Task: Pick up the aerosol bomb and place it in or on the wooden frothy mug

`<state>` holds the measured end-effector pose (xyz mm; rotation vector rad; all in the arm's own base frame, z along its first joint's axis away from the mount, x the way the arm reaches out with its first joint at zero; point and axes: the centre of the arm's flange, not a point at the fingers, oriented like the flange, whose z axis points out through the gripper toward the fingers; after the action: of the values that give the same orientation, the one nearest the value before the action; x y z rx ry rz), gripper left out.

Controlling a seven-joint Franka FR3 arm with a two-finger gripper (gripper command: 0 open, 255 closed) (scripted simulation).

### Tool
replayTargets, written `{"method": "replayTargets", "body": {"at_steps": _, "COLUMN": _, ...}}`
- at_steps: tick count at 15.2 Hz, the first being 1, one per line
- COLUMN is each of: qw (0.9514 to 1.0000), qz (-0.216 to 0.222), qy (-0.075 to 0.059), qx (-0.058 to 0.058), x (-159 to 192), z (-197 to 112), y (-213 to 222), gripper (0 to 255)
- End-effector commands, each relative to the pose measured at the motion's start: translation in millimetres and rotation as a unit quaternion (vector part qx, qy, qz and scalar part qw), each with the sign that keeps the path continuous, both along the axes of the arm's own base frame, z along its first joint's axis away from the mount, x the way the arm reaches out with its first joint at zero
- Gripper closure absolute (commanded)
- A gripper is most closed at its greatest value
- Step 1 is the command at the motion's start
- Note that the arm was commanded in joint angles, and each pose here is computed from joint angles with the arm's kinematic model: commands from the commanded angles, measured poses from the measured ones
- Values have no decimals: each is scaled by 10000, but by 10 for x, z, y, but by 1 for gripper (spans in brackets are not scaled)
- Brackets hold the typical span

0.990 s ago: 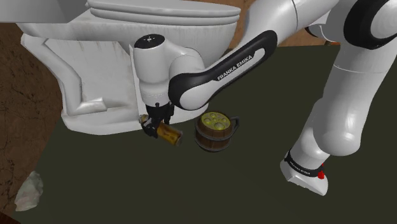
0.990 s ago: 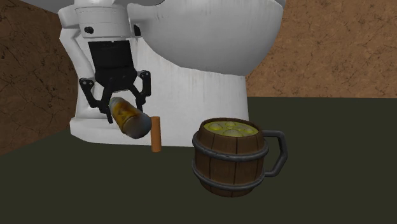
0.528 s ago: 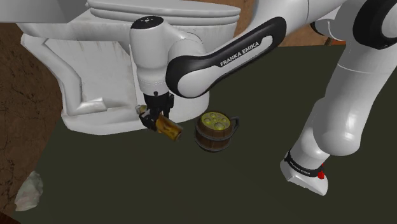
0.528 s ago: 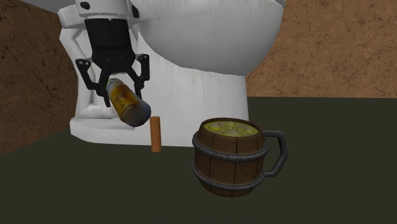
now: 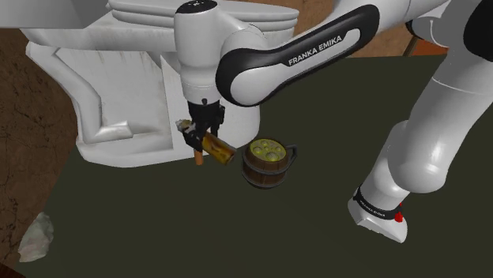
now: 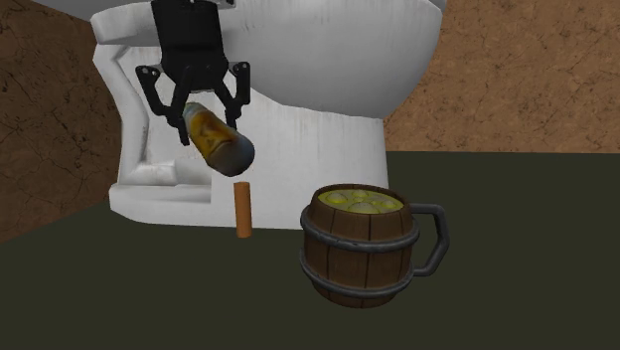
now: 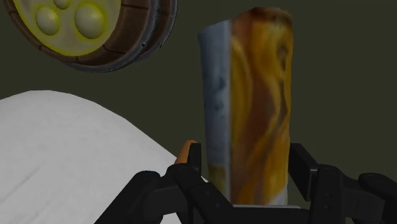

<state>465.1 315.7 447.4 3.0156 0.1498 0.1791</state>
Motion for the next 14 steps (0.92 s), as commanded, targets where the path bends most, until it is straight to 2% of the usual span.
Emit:
{"method": "replayTargets", "body": {"at_steps": 1, "qw": 10000, "qz": -1, "qy": -1, "qx": 3, "x": -125, "z": -7, "y": -231, "gripper": 255}}
{"method": "replayTargets", "body": {"at_steps": 14, "qw": 10000, "qz": -1, "qy": -1, "qx": 3, "x": -935, "z": -5, "y": -1744, "gripper": 255}}
